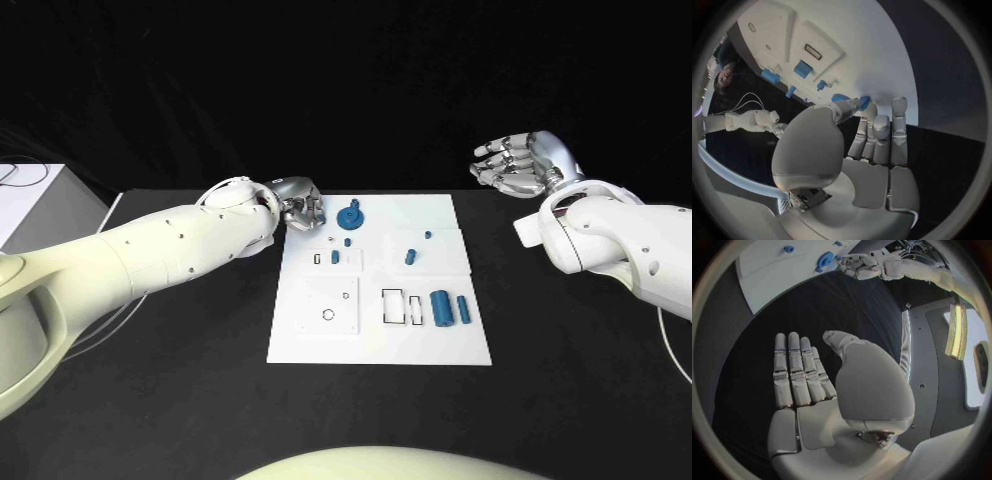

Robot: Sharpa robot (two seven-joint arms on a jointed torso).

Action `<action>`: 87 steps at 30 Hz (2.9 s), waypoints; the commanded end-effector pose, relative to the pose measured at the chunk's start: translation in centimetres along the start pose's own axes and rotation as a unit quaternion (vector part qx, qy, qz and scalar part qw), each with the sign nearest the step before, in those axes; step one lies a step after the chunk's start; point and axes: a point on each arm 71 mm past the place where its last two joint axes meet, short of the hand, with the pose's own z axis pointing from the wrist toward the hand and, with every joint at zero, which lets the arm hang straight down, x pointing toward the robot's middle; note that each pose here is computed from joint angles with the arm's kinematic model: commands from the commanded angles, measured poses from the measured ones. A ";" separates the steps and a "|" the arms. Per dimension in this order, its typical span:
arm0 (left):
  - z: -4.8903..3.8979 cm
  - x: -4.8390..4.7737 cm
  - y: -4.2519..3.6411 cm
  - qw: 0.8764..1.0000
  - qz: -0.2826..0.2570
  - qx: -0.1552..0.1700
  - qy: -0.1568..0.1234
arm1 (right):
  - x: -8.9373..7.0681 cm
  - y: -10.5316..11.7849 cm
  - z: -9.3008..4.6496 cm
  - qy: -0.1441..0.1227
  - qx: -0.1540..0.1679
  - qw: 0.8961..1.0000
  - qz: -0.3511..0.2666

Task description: Assemble the parts on the task board

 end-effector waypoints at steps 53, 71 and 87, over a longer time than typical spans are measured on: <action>-0.35 0.58 0.24 0.999 -0.006 0.001 0.039 | 0.3 -0.1 -0.2 0.009 -0.002 1.000 0.002; -0.63 0.59 0.00 0.999 -0.012 0.016 0.035 | 0.5 -0.1 -0.3 0.011 -0.002 1.000 0.004; -0.89 0.72 0.07 0.999 -0.019 0.018 0.038 | 0.5 -0.1 -0.3 0.011 -0.001 1.000 0.004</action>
